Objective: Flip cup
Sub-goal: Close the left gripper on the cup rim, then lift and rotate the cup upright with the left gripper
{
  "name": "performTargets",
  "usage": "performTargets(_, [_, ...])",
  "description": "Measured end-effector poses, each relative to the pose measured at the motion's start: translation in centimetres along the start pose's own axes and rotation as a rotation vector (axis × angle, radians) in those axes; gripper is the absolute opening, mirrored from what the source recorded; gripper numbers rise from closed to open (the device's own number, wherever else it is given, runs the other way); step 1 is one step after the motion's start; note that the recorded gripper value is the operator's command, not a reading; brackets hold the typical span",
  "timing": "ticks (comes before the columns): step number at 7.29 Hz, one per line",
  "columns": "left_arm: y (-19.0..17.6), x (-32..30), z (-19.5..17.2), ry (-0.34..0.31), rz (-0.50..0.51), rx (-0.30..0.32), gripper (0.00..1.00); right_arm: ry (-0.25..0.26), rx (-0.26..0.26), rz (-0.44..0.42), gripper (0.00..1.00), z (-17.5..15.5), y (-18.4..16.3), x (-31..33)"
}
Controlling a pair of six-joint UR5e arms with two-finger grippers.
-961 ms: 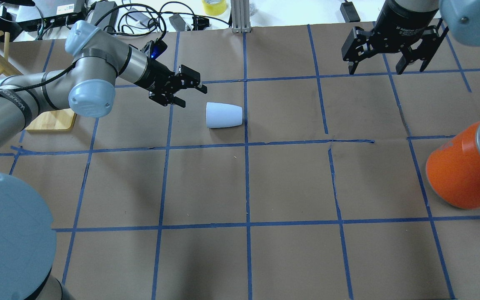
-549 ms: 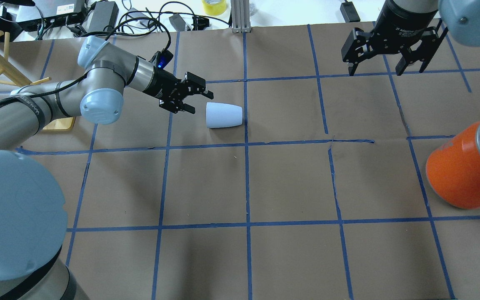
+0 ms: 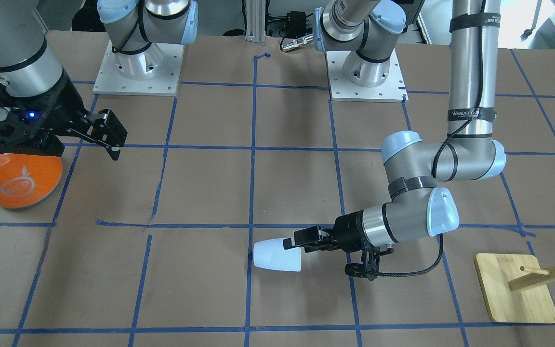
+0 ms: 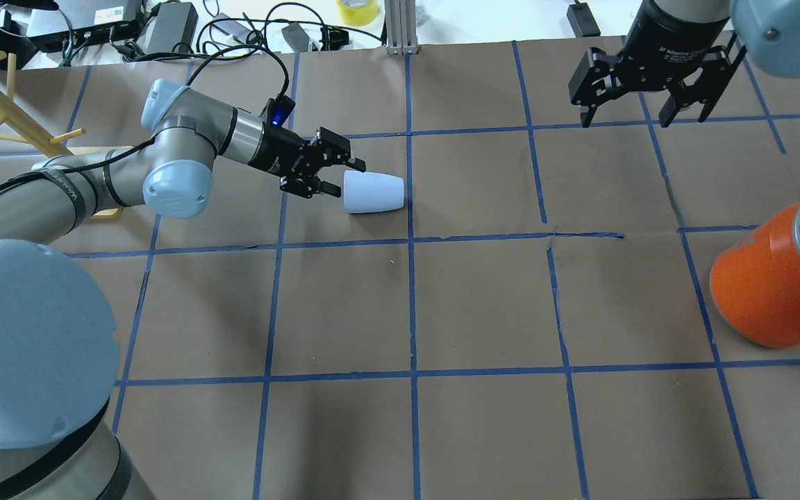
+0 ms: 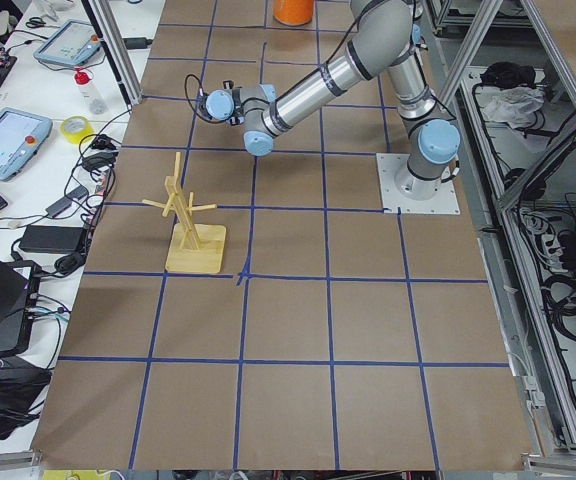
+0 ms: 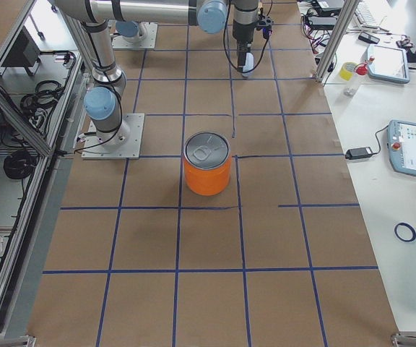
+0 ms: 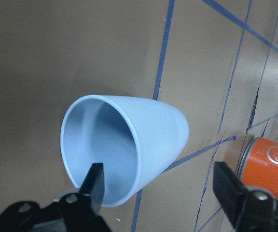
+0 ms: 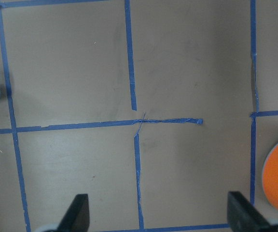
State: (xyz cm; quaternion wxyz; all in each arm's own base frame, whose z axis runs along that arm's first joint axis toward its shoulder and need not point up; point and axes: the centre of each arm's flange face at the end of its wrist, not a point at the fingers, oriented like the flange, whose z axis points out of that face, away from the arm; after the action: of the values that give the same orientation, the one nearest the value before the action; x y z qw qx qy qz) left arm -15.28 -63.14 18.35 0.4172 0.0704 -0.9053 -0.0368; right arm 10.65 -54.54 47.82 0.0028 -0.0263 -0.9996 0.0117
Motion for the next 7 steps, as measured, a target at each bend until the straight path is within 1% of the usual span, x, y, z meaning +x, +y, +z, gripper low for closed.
performTargets(1, [0.1,-0.1,0.3,0.004,0.0,-0.003,0.56,0.0,0.001,-0.003,1.0,0.0,0.0,0.0])
performTargets(2, [0.2,-0.2,0.8,0.005,0.002,-0.01,0.45,-0.001,0.001,-0.004,1.0,0.0,0.0,0.0])
performTargets(3, [0.3,-0.1,1.5,0.004,0.006,-0.02,0.25,-0.005,0.0,-0.006,1.0,0.0,0.0,0.0])
performTargets(5, [0.4,0.3,2.0,-0.003,0.014,-0.026,0.0,-0.005,-0.001,-0.008,1.0,0.0,0.0,-0.1])
performTargets(6, [0.4,0.7,1.7,-0.015,0.017,-0.02,0.0,-0.002,-0.002,-0.01,1.0,0.1,0.0,0.0])
performTargets(7, [0.4,1.0,1.2,-0.043,0.022,-0.01,0.0,0.0,-0.002,-0.011,1.0,0.1,0.0,0.0])
